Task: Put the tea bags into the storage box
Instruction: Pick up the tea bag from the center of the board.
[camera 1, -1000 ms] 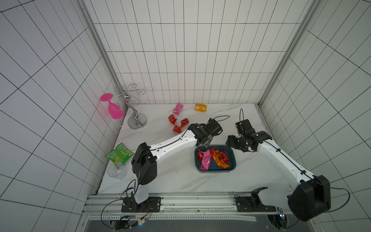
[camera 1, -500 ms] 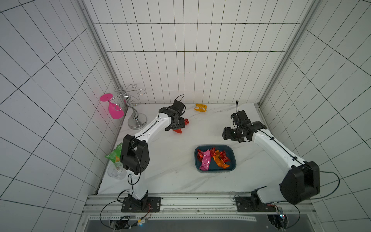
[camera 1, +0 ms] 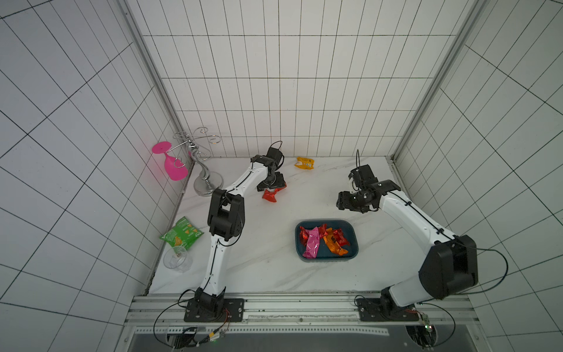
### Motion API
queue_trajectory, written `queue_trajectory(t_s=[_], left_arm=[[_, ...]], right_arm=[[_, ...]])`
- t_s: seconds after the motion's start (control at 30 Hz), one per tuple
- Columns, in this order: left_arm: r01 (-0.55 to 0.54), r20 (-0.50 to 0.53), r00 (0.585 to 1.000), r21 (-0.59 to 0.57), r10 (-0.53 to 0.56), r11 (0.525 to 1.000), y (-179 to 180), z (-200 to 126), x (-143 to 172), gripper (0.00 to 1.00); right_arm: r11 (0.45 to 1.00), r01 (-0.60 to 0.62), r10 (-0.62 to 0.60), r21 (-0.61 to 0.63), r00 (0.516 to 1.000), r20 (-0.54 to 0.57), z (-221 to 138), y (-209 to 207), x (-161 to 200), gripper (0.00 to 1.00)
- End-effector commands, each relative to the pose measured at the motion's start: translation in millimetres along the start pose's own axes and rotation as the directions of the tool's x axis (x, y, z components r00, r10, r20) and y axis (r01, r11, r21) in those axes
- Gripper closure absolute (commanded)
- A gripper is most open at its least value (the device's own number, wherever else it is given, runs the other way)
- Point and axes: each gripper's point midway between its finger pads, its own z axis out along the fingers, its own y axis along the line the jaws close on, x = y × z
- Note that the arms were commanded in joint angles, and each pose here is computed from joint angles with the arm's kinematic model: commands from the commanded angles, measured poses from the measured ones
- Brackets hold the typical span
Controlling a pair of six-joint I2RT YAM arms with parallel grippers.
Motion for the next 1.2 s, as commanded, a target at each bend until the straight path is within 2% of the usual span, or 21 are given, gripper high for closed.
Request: queue_trajectory(t_s=[0.0, 0.2, 0.53, 0.63, 0.7, 0.8, 0.97, 1.17], left_arm=[[-0.036, -0.019, 0.999, -0.058, 0.035, 0.998, 14.0, 6.0, 1.0, 0.17], [-0.040, -0.079, 0.996, -0.100, 0.032, 0.994, 25.6, 27.8, 18.5, 0.18], [-0.049, -0.133, 0.990, -0.086, 0.038, 0.995, 26.6, 49.3, 36.4, 0.23], [-0.047, -0.127, 0.991, -0.074, 0.037, 0.996, 23.7, 49.8, 34.1, 0.33], [-0.047, -0.123, 0.992, -0.065, 0.039, 0.997, 21.6, 48.5, 33.1, 0.47], [-0.050, -0.117, 0.992, -0.059, 0.043, 0.997, 21.0, 46.6, 31.1, 0.60], [-0.045, -0.104, 0.994, -0.043, 0.040, 0.998, 18.8, 34.2, 29.4, 0.64], [-0.049, -0.060, 0.997, -0.012, 0.048, 0.999, 15.0, -5.9, 34.0, 0.64]], right_arm=[[1.000, 0.009, -0.009, -0.005, 1.000, 0.024, -8.7, -0.6, -13.3, 0.31], [1.000, -0.010, 0.010, -0.003, 1.000, 0.023, -8.0, -5.9, -15.8, 0.31], [1.000, -0.016, 0.016, 0.001, 1.000, 0.014, -5.2, -8.8, -14.5, 0.31], [1.000, -0.019, 0.019, 0.002, 1.000, 0.016, -6.0, -9.7, -14.4, 0.31], [1.000, -0.021, 0.021, 0.006, 1.000, 0.012, -6.0, -10.9, -13.3, 0.31], [1.000, -0.020, 0.020, 0.009, 1.000, 0.014, -7.8, -11.9, -13.2, 0.31], [1.000, -0.022, 0.022, 0.005, 0.999, 0.025, -11.6, -11.7, -14.9, 0.31], [0.999, -0.033, 0.034, -0.031, 0.999, 0.020, -13.9, -5.5, -13.6, 0.31]])
